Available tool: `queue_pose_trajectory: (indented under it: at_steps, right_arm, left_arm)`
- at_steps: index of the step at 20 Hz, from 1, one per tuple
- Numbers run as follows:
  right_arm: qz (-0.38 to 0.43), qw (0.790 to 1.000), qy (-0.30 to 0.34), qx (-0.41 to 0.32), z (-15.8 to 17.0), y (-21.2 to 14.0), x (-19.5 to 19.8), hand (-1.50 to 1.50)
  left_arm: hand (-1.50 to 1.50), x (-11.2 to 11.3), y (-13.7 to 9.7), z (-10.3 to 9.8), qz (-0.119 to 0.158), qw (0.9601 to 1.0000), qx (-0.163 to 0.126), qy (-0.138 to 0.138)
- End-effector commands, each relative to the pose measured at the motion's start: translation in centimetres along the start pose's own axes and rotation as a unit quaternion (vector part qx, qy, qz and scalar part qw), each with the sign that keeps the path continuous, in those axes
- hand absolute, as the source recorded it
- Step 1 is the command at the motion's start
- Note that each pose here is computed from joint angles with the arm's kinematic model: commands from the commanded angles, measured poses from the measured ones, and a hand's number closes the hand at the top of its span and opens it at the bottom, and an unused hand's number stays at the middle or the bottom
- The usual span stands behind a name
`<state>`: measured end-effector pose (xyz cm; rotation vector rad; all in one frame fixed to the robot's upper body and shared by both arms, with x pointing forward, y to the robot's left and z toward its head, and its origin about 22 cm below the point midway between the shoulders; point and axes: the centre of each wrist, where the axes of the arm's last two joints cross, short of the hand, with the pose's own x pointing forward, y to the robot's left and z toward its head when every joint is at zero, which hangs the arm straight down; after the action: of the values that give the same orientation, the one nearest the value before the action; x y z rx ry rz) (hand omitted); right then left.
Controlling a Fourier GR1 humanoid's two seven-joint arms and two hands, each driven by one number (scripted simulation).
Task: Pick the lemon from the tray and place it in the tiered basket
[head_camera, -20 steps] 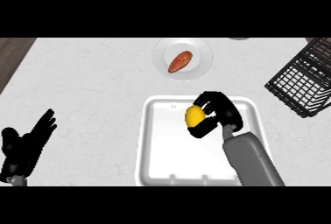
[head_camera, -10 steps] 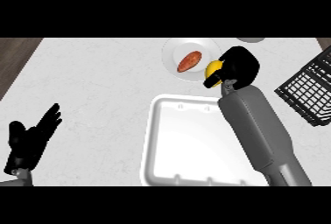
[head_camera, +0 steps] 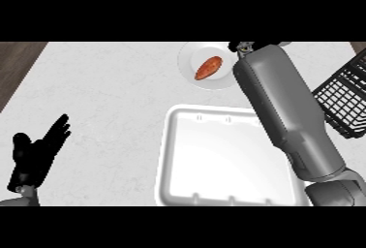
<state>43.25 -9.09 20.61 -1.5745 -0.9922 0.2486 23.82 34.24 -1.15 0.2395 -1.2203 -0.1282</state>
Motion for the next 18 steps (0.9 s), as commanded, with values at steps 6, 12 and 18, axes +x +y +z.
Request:
queue_pose_trajectory:
  at_steps: [6, 12, 18]
  right_arm:
    - [-0.044, 0.988, 0.119, -0.085, -4.9, -2.8, 1.0, 1.5]
    - [-0.029, 0.987, 0.114, -0.111, -10.4, -1.8, -3.0, 1.5]
    - [-0.061, 0.983, 0.116, -0.129, -14.8, -2.9, -7.0, 1.5]
  left_arm:
    - [0.0, 0.3, 0.6, -0.2, 0.005, 0.9998, 0.021, -0.004]
    - [0.0, -0.1, 1.0, 0.0, 0.009, 0.9999, 0.006, -0.002]
    - [0.0, 0.4, 1.3, -0.3, 0.005, 0.9997, 0.025, 0.0]
